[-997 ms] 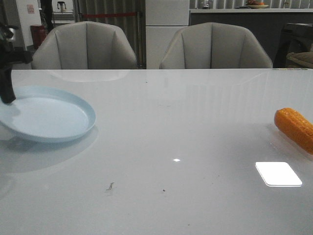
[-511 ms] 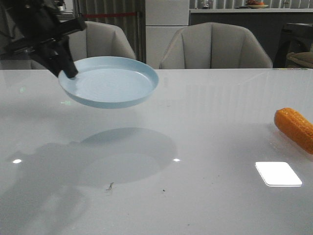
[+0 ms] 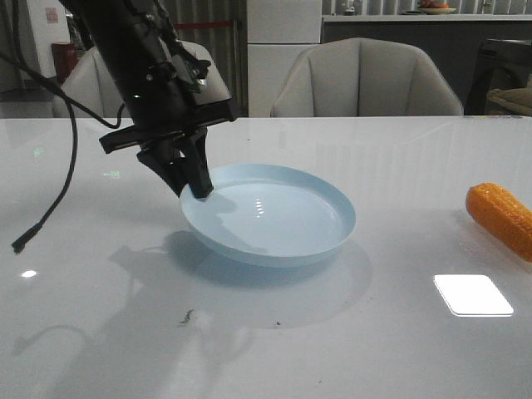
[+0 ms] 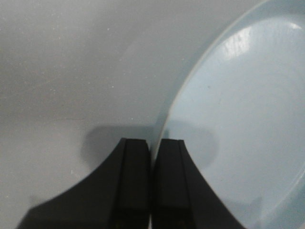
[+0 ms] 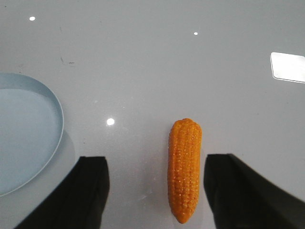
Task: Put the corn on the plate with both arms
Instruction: 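Grip the plate rim with the left gripper and slide it toward the table center, then open the left gripper and lift it away from the plate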
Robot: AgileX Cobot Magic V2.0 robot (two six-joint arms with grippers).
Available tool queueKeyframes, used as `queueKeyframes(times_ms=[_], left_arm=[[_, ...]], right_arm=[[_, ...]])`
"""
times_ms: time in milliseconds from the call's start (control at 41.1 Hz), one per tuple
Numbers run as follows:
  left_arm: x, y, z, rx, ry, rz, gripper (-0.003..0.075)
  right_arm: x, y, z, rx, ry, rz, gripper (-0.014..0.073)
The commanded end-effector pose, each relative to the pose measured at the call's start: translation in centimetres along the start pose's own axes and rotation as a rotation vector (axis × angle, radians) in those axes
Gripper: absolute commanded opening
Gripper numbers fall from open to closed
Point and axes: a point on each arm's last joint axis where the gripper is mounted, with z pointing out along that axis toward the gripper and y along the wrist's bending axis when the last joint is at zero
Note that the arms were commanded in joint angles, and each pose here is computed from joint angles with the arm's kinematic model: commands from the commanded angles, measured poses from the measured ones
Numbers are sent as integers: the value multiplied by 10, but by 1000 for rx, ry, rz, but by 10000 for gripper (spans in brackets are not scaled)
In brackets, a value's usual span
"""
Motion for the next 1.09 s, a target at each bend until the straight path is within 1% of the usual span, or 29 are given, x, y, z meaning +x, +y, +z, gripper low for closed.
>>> queueKeyframes(times_ms=[0,170,243,292,365,535,584,754,851,973,1070], left_arm=[[-2,-13,-36,-10,-95,9,89],[-3,-10,-32,-29,-86,35,89],[-1,-9,-27,-27,-54,35,92],[0,-8,-23,-27,-31,36,110],[1,-7,-18,-22,-3,44,165],[0,-9,-12,-15,4,53,353],[0,-10,-13,-15,1,55,378],[-3,-11,-19,-16,-21,62,351],[-10,-13,-31,-25,-67,77,330],[-24,-21,-63,-56,-194,122,306],[-32,-25,-95,-129,-301,166,278]], right_arm=[[-18,-1,-7,7,-97,3,531],[-17,-1,-7,6,-94,3,531],[-17,-1,-7,7,-95,3,531],[-17,-1,-7,7,-95,3,531],[-17,-1,-7,7,-95,3,531],[-17,-1,-7,6,-94,3,531],[-17,-1,-7,6,-94,3,531],[-17,-1,-6,6,-86,3,531],[-16,-1,-6,6,-76,3,531],[-16,-1,-6,5,-75,3,531],[-16,-1,-6,5,-74,3,531]])
